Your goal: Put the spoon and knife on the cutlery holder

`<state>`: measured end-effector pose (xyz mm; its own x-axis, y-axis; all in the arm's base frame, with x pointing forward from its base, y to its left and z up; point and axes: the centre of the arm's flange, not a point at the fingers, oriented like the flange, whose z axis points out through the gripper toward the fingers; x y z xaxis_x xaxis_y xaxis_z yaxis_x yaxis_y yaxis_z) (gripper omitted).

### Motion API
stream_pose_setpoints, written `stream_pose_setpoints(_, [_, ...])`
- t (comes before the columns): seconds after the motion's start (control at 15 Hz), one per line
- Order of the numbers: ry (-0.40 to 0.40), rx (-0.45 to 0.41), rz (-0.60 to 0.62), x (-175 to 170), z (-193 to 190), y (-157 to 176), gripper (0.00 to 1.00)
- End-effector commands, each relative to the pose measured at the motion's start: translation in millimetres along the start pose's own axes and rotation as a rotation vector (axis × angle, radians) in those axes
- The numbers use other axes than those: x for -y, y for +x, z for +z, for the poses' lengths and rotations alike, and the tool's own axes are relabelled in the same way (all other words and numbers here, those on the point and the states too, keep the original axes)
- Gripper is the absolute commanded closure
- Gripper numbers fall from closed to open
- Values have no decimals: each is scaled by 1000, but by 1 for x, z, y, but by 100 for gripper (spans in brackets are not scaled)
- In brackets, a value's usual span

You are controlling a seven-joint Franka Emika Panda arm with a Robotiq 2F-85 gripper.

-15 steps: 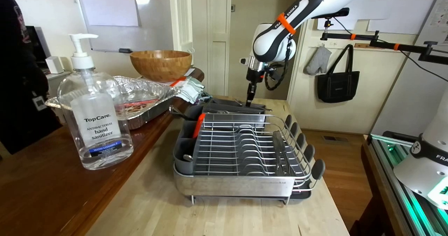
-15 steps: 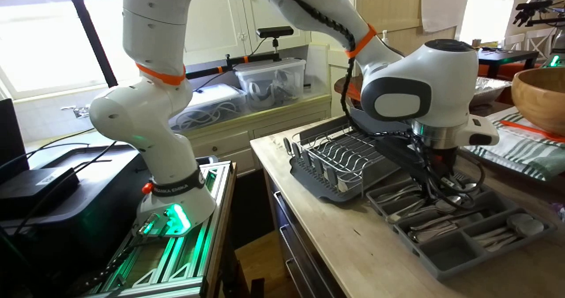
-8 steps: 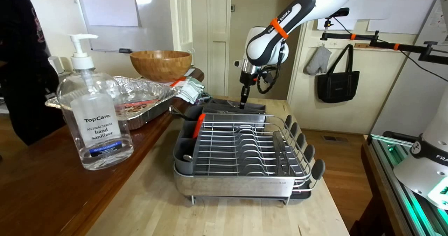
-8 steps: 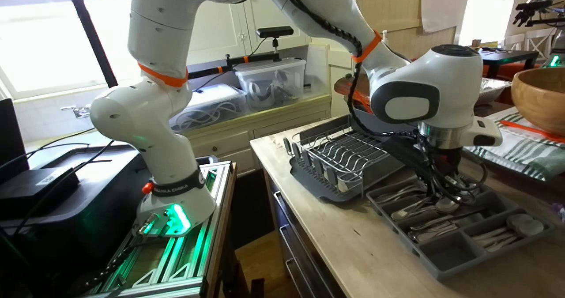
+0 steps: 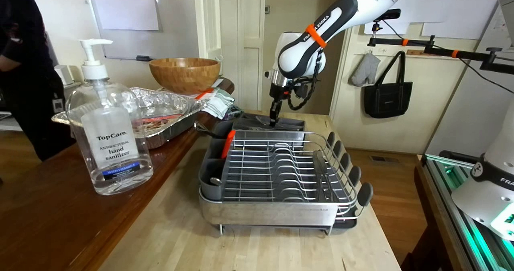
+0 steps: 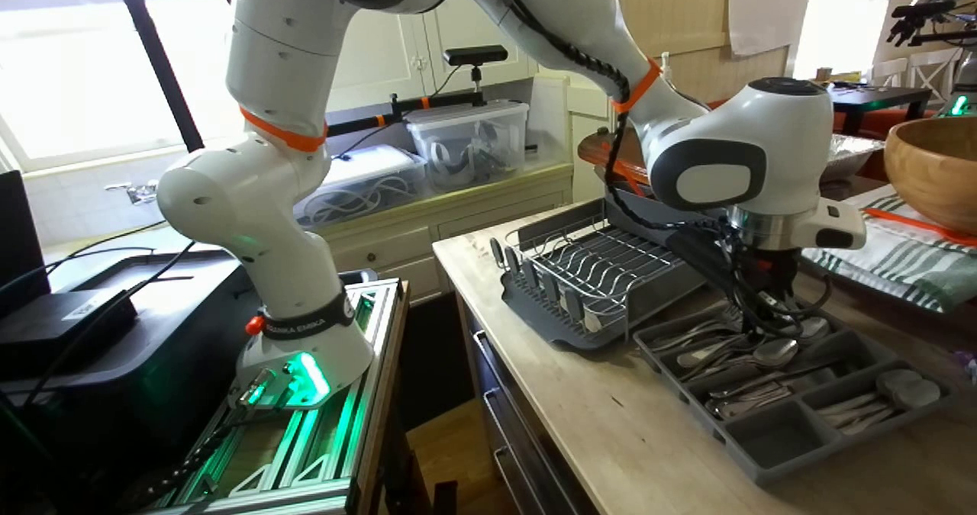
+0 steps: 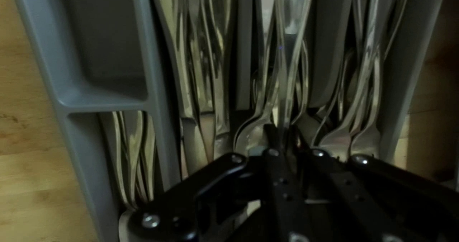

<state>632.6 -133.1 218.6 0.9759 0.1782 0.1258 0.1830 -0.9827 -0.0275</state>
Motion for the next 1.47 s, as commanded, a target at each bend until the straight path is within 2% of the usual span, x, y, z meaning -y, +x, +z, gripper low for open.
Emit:
stream_pose_setpoints(0.0, [-6,64,2,8,11,10,98])
stream_pose_setpoints(0.67, [12,98,-13,7,39,12,98])
stream_pose_setpoints(0.73, [14,101,-10,7,41,12,66])
stream_pose_setpoints(0.8, [16,99,-4,7,42,13,65])
stream_pose_setpoints(0.93, [-3,93,8,7,36,13,52])
stream_pose_setpoints(1.13, [-10,32,51,13,-9,7,30])
stream_pose_setpoints(1.27, [21,-25,59,16,-47,-4,14])
stream_pose_setpoints(1.4, [97,-62,66,18,-83,-17,1])
